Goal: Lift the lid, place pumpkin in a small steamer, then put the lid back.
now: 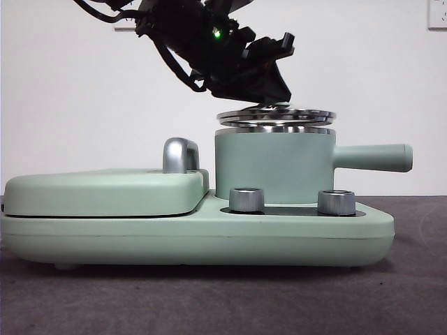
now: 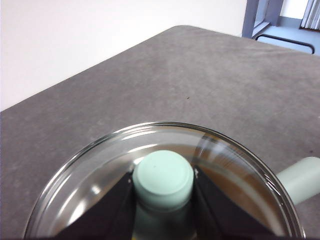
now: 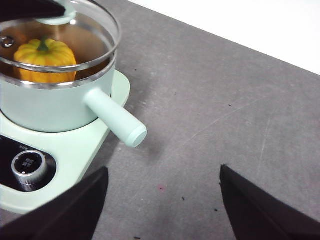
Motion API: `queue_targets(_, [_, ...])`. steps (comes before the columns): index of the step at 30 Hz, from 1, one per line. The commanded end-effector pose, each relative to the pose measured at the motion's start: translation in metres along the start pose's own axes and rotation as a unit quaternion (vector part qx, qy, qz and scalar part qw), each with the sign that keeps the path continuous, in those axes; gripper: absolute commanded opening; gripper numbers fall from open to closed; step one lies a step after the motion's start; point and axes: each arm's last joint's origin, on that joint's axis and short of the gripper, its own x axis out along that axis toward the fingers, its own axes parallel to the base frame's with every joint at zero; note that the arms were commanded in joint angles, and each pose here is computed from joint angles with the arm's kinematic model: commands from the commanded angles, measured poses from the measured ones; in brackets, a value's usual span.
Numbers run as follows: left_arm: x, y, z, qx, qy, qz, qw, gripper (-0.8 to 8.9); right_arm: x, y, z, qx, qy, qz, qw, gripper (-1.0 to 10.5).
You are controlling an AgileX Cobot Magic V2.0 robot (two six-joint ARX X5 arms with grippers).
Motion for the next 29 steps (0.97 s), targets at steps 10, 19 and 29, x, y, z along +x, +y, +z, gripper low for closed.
queue_targets(10, [-0.0040, 0.0025, 0.0127, 0.008, -0.029, 0.000, 1.000, 0.15, 0.0002, 0.0006, 0.0019, 0.011, -0.004, -0.001, 1.000, 3.4])
queue_targets(19, [-0.0038, 0.0010, 0.0093, 0.004, -0.016, -0.009, 1.000, 0.15, 0.0002, 0.0006, 0.0018, 0.011, -0.004, -0.001, 1.000, 3.5])
queue_targets(29, [-0.0033, -0.0022, 0.0071, -0.001, -0.015, -0.019, 1.000, 0.15, 0.0002, 0.0006, 0.0019, 0.010, -0.004, -0.001, 1.000, 3.4])
